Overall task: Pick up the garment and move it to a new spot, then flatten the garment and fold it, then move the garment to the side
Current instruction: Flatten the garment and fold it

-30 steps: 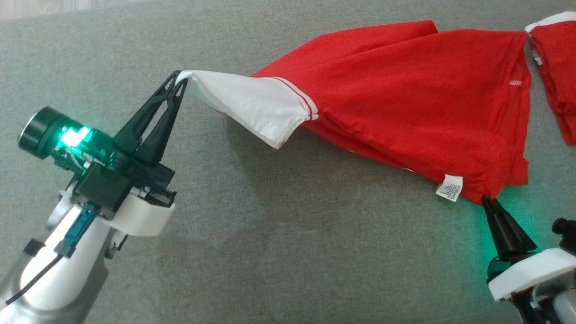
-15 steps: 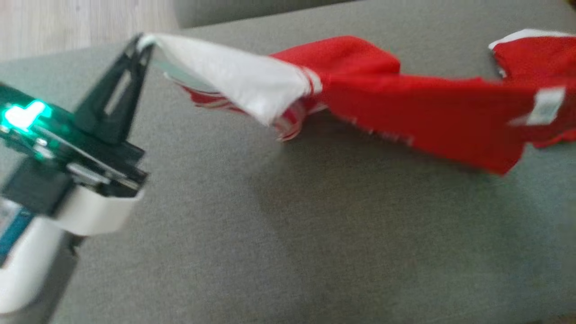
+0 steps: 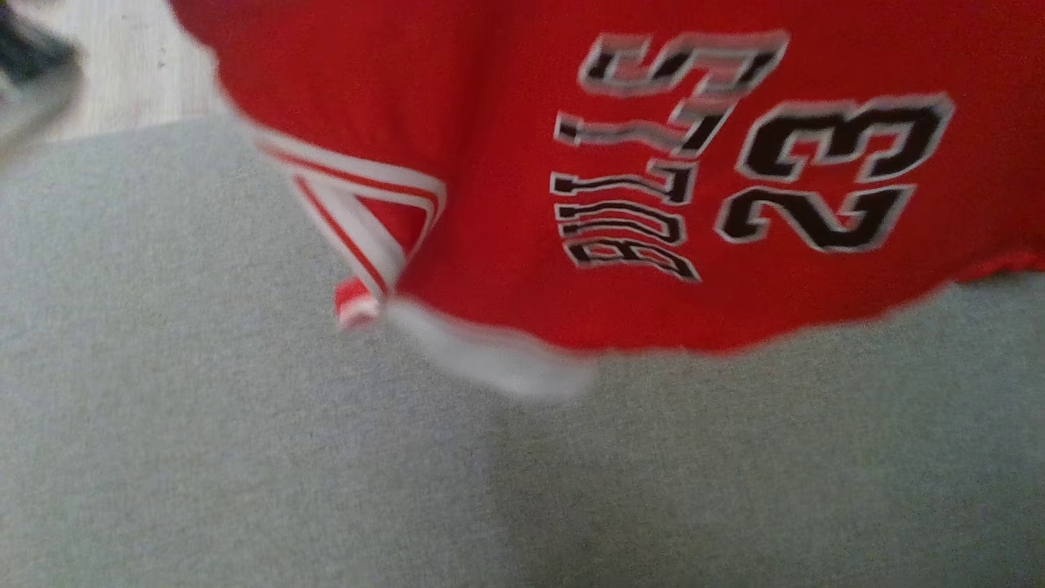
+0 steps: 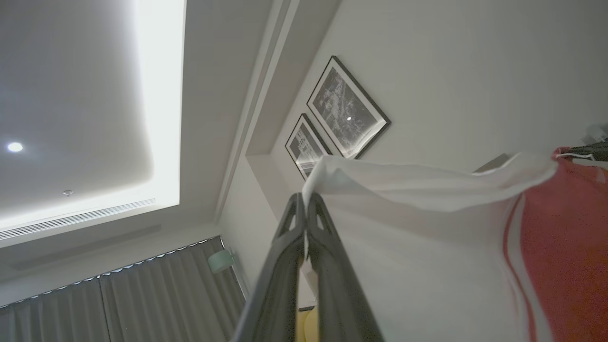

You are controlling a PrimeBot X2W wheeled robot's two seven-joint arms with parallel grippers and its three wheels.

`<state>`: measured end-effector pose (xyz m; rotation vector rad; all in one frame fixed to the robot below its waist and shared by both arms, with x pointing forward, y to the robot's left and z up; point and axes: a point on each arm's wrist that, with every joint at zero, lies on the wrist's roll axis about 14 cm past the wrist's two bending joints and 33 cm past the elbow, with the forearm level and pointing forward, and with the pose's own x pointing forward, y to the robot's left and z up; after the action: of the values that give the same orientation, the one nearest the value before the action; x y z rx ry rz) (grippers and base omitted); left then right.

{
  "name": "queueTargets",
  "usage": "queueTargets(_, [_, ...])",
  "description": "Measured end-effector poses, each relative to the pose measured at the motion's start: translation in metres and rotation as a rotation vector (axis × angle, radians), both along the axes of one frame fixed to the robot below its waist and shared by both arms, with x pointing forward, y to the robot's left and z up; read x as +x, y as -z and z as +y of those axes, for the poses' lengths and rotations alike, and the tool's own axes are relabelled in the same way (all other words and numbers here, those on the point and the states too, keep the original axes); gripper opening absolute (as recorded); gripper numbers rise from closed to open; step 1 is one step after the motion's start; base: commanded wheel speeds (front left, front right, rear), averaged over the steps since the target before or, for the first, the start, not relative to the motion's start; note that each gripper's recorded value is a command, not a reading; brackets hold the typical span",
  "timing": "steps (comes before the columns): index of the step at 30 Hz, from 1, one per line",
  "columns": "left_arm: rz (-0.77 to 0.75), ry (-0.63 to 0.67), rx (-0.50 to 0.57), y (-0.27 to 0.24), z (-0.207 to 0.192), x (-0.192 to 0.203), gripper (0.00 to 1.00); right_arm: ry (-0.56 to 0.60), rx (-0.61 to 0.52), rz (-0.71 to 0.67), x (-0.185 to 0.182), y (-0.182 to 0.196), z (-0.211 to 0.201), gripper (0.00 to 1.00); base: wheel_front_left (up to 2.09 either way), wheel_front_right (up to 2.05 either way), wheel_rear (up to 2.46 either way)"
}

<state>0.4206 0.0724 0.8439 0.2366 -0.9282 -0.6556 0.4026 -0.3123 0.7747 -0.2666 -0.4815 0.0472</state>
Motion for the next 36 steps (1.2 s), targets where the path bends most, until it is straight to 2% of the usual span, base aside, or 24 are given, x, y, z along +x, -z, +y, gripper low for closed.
queueTargets(4, [0.099, -0.033, -0.014, -0.01, 0.01, 0.031, 0.0, -0.031, -0.029, 0.008, 0.029, -0.013, 0.01, 0.0, 0.0, 0.0, 0.0])
queueTargets(7, [0.214, -0.075, 0.014, 0.005, 0.011, 0.066, 0.0, -0.07, -0.031, 0.071, 0.061, -0.001, 0.025, 0.0, 0.0, 0.0, 0.0])
queueTargets(10, [0.262, -0.118, 0.037, 0.02, 0.013, 0.099, 0.0, -0.079, -0.027, 0.111, 0.099, 0.012, 0.034, 0.0, 0.0, 0.0, 0.0])
queueTargets(15, [0.277, -0.181, 0.052, 0.04, 0.013, 0.154, 0.0, -0.103, -0.026, 0.1, 0.161, 0.027, 0.054, 0.0, 0.0, 0.0, 0.0])
queueTargets(21, [0.228, -0.198, 0.003, 0.05, 0.017, 0.195, 0.0, -0.094, -0.038, 0.029, 0.214, 0.041, 0.056, 0.0, 0.0, 0.0, 0.0])
queueTargets(26, [0.296, -0.175, 0.011, 0.097, 0.018, 0.214, 0.0, -0.121, -0.041, 0.154, 0.244, 0.106, 0.067, 0.0, 0.0, 0.0, 0.0])
queueTargets(27, [0.325, -0.171, 0.022, 0.113, 0.018, 0.216, 0.0, -0.127, -0.04, 0.182, 0.248, 0.12, 0.069, 0.0, 0.0, 0.0, 0.0])
queueTargets(28, [0.397, -0.16, 0.048, 0.149, 0.018, 0.216, 0.0, -0.132, -0.032, 0.233, 0.251, 0.146, 0.07, 0.0, 0.0, 0.0, 0.0])
queueTargets(32, [0.564, -0.14, 0.08, 0.226, 0.026, 0.2, 0.0, -0.135, -0.001, 0.352, 0.246, 0.2, 0.068, 0.0, 0.0, 0.0, 0.0])
queueTargets(36, [0.693, -0.128, 0.068, 0.279, 0.034, 0.171, 0.0, -0.121, 0.034, 0.476, 0.222, 0.248, 0.06, 0.0, 0.0, 0.0, 0.0])
